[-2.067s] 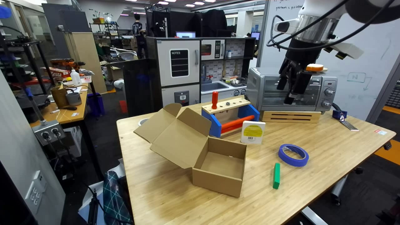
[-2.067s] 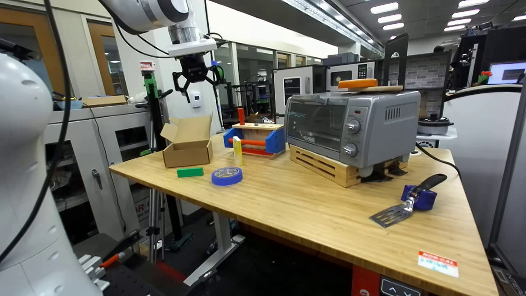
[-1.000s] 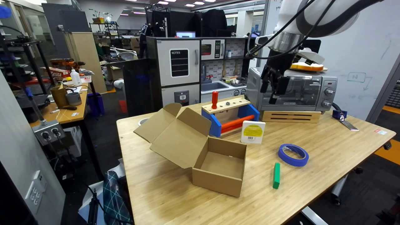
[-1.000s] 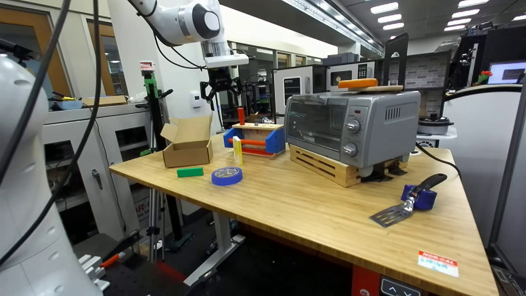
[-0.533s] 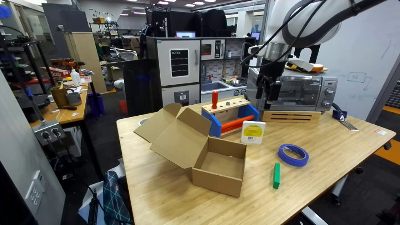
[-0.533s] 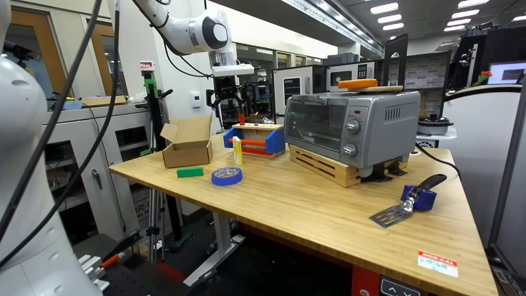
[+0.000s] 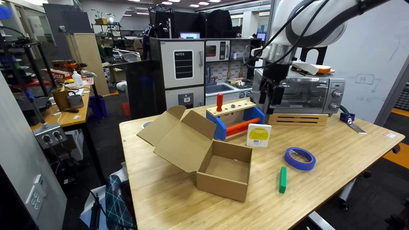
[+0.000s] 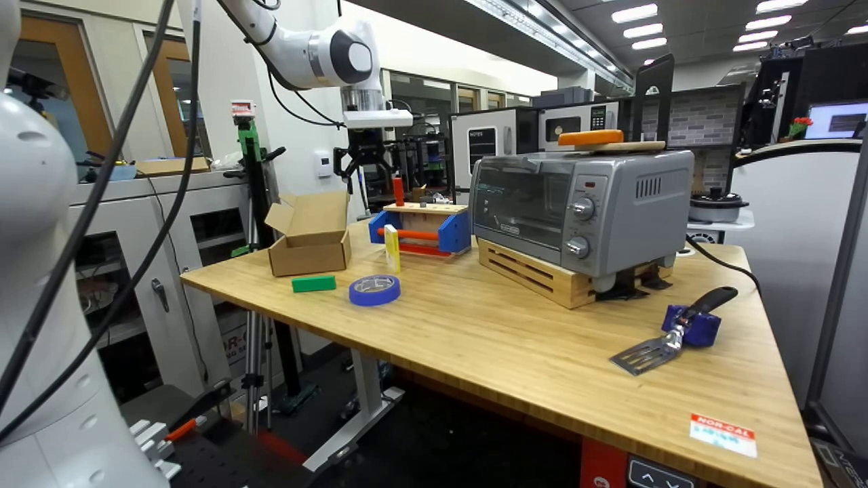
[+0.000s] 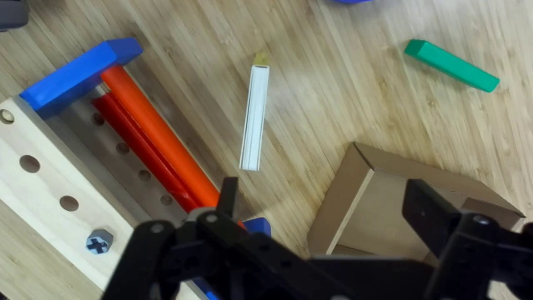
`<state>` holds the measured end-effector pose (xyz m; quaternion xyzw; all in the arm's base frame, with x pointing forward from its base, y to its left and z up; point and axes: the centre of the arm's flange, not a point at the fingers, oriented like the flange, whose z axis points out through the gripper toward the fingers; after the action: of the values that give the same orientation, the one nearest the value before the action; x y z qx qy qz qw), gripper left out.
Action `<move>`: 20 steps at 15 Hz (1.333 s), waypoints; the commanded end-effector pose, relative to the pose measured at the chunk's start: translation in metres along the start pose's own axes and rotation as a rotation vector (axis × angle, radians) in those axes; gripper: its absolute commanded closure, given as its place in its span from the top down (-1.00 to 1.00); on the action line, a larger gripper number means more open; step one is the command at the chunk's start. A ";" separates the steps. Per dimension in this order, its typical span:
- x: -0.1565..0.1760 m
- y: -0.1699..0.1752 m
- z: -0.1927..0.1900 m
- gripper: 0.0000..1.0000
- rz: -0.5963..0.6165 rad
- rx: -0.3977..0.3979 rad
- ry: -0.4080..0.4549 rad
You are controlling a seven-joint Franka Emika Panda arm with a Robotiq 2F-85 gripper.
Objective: Place the book, blue masking tape, and green block in the box
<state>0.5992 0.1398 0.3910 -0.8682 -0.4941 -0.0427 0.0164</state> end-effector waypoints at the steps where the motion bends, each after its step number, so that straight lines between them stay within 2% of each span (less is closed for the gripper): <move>1: -0.001 0.000 -0.001 1.00 0.038 0.016 0.031; 5: -0.008 0.005 -0.001 1.00 0.086 -0.011 0.017; 14: -0.004 0.004 0.000 1.00 0.064 0.004 0.008; 20: -0.006 0.013 0.006 1.00 0.068 -0.021 -0.017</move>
<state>0.6012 0.1316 0.3897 -0.8844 -0.4649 -0.0404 0.0109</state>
